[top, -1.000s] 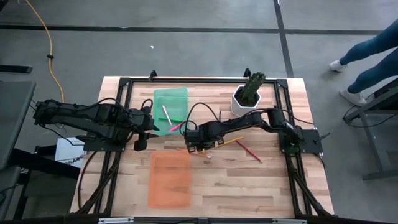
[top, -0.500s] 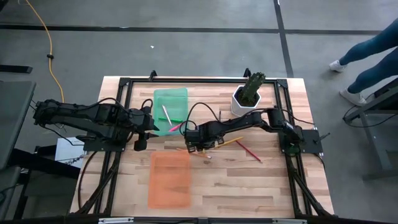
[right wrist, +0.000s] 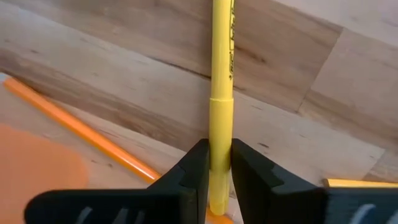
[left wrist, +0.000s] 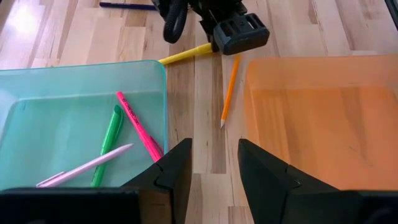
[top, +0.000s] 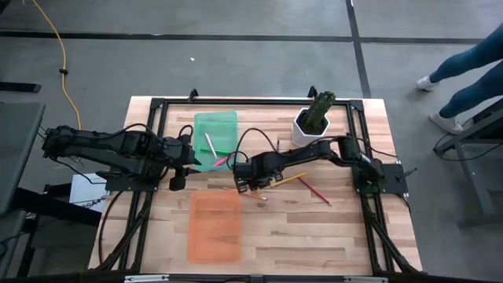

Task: Sort pens & pencils
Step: Put the yellow pen into the green bin

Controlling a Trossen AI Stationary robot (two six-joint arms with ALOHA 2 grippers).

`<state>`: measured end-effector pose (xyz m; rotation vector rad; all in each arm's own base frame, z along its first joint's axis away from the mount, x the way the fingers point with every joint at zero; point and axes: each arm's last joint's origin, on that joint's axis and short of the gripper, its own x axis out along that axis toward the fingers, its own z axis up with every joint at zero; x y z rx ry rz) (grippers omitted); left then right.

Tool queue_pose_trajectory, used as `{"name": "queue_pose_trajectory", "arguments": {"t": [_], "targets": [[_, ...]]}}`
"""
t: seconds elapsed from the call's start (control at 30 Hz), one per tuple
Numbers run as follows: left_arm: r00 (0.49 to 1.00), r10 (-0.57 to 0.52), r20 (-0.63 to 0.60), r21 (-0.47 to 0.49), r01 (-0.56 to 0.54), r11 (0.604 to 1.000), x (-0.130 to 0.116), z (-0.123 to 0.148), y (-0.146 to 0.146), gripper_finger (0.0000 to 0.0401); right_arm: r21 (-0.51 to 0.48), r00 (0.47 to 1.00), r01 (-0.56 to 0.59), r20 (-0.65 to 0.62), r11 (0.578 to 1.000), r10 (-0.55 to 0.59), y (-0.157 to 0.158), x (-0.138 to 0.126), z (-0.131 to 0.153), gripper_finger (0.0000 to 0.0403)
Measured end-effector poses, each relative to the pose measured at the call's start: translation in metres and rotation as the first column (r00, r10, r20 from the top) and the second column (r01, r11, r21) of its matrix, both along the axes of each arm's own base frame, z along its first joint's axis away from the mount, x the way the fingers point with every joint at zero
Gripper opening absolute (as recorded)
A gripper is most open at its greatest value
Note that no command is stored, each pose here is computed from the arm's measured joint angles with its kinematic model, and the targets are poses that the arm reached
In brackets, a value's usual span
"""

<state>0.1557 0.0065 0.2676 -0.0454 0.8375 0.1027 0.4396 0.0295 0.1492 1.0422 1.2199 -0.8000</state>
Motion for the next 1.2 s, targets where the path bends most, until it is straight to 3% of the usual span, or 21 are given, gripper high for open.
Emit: {"name": "queue_pose_trajectory", "arguments": {"t": [1.2], "targets": [[1.000, 0.000, 0.000, 0.000, 0.000, 1.000, 0.0000, 0.0000, 0.0000, 0.0119, -0.005, 0.999, -0.004, 0.040, 1.000, 0.004, -0.0033, 0.0038, 0.0009, 0.0054]]}}
